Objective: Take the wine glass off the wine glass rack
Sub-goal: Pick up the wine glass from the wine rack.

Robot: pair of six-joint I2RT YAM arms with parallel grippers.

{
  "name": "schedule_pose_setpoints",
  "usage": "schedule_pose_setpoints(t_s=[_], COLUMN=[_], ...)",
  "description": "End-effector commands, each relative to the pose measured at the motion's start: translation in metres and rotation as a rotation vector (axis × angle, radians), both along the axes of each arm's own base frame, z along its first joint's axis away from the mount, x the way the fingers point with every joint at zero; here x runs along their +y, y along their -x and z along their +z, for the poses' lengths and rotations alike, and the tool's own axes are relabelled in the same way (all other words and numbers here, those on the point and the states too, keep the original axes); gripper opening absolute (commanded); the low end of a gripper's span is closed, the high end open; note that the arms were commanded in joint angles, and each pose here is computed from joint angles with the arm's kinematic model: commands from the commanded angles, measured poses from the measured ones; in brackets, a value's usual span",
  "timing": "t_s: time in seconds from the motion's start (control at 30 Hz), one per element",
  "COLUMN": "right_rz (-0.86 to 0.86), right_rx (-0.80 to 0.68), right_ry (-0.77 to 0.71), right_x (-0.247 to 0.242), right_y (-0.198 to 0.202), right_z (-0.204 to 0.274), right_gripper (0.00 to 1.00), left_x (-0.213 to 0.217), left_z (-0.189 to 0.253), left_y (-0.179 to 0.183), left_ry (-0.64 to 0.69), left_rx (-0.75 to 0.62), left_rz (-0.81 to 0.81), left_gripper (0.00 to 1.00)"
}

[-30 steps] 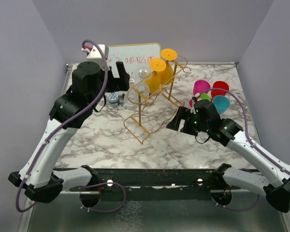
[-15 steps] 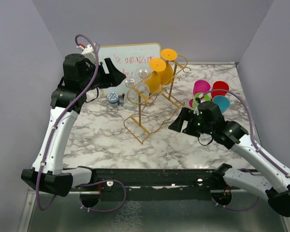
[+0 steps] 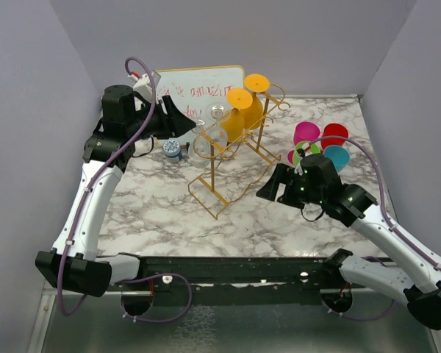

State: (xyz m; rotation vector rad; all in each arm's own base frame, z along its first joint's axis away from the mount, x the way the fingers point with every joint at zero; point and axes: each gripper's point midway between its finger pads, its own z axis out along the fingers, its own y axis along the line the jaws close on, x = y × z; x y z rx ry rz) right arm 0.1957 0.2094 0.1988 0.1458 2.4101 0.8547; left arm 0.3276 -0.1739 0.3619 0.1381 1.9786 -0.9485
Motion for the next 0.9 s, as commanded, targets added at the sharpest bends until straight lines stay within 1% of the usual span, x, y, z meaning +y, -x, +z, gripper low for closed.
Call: schedule_pose_setpoints(t_s=[0.0, 0.17, 0.23, 0.43, 0.57, 0.67, 0.73, 0.87], right_rz=[-0.009, -0.006, -0.005, -0.010, -0.011, -0.014, -0.016, -0.013], right_rx=[0.017, 0.028, 0.032, 0.035, 0.037, 0.040, 0.042, 0.047], right_ry=[0.000, -0.002, 0.001, 0.014, 0.014, 0.020, 0.023, 0.021], right_x=[-0.0015, 0.0006, 0.0004, -0.0018, -0.0019, -0.0025, -0.0029, -0.0016], right_y=[0.0009, 0.0005, 0.0008, 0.0008, 0.0010, 0.0008, 0.0006, 0.0006], right_z=[-0.0008, -0.0043, -0.0057, -0.0066, -0.0079, -0.0088, -0.0094, -0.0104], right_gripper=[0.87, 0.87, 0.87, 0.87, 0.87, 0.87, 0.87, 0.87], left_x=[-0.0059, -0.0067, -0.0066, -0.0078, -0.0074, -0.0057, -0.0048, -0.0043], left_z=[0.0024, -0.0021, -0.0010, -0.0022, 0.0011, 0.0030, 0.0042, 0.0068], left_y=[0.0017, 0.0026, 0.0034, 0.0024, 0.0018, 0.0019, 0.0022, 0.0044], left_ry=[0.026, 0.027, 0.026, 0.031, 0.030, 0.028, 0.024, 0.023], left_rx=[-0.014, -0.002, -0.006, 0.003, -0.007, -0.014, -0.021, -0.032], left_rz=[-0.048, -0.056, -0.057, -0.062, -0.059, -0.046, -0.042, -0.044], left_gripper=[0.49, 0.45, 0.39, 0.30, 0.20, 0.19, 0.14, 0.10])
